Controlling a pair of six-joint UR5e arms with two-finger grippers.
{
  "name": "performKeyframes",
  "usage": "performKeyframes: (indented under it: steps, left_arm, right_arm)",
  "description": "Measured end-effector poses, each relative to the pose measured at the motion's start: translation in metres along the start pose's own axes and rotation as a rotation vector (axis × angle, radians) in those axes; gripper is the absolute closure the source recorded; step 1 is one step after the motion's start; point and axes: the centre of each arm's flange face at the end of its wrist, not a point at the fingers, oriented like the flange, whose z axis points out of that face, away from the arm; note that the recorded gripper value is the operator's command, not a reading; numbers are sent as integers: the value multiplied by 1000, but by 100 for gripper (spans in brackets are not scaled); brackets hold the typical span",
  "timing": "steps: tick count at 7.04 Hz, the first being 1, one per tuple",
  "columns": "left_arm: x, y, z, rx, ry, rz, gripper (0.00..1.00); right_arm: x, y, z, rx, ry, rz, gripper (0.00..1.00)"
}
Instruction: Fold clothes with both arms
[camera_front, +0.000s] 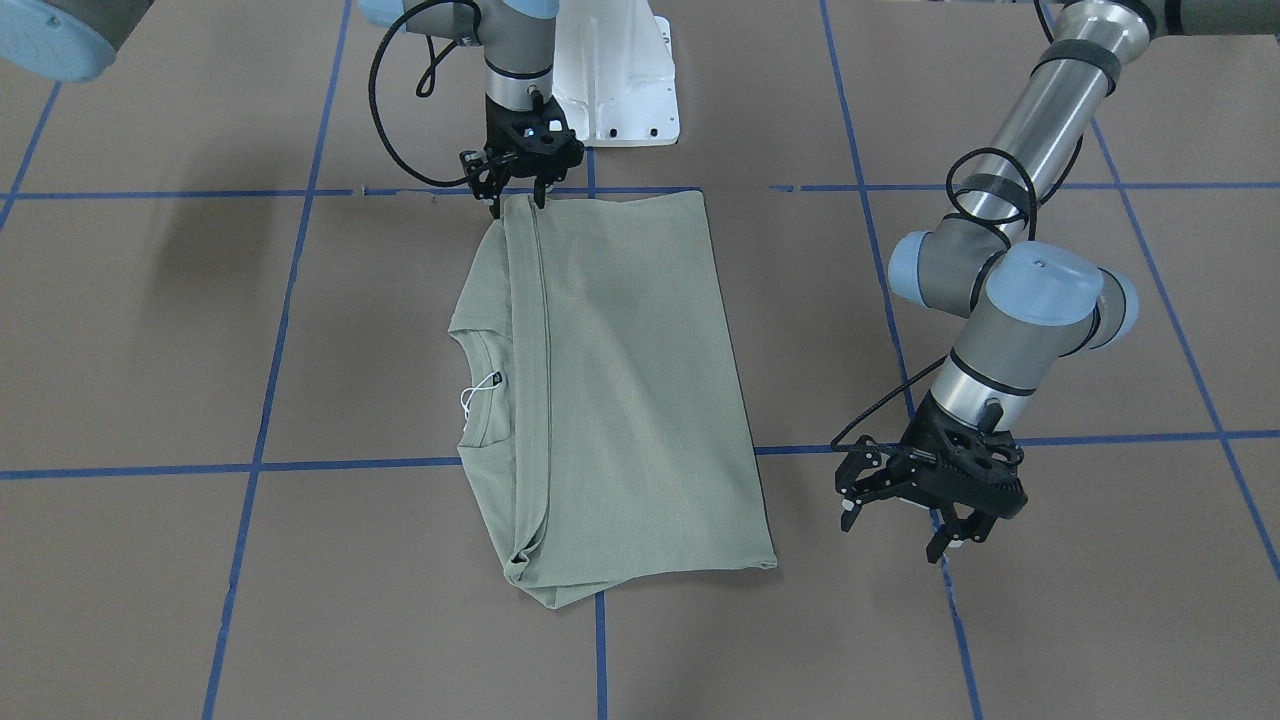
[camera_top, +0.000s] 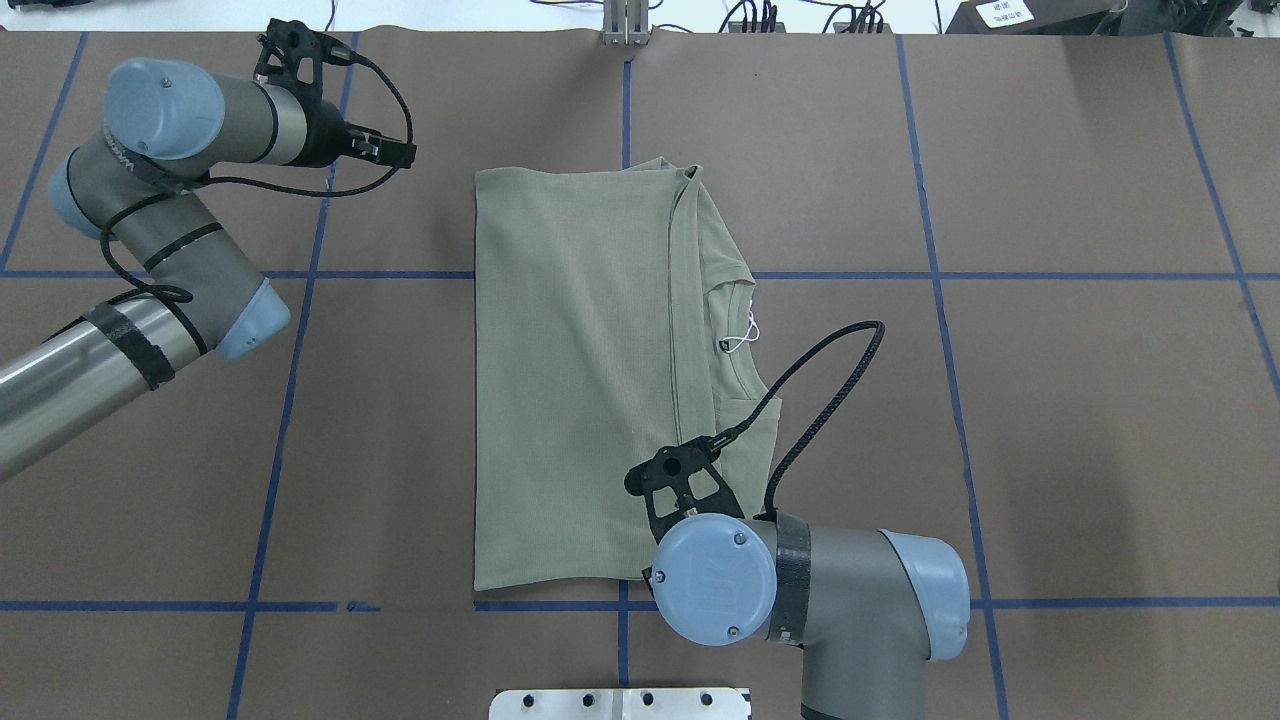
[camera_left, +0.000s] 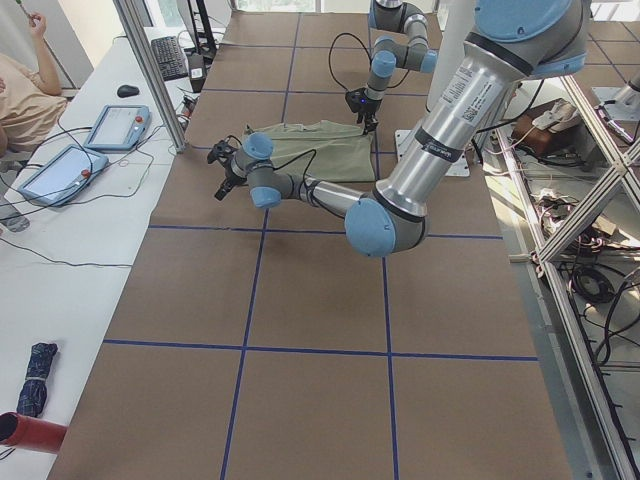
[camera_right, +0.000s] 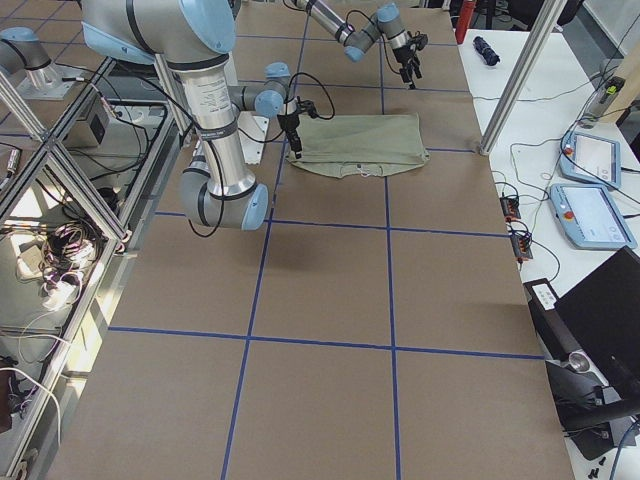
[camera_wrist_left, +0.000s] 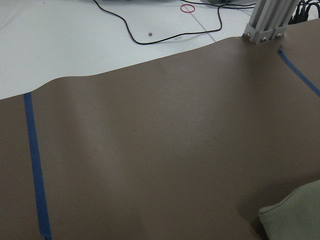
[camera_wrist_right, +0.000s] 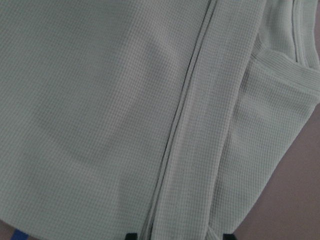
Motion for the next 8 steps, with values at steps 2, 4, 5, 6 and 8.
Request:
performKeyframes:
  steps: [2,4,5,6,8]
  left_arm:
    - [1,1,0,-1,1,0,0]
    - [1,1,0,-1,1,2,0]
    - [1,1,0,-1,1,2,0]
    - [1,1,0,-1,1,1,0]
    - [1,1,0,-1,1,1,0]
  right_arm:
    - [-2,-1,-1,1,-3,4,81]
    - [-3,0,0,-1,-1,4,81]
    - [-3,1,0,-2,-2,3,81]
    - [-5,2,1,-4,-2,1,84]
    - [-7,5,1,-8,-4,-3,100]
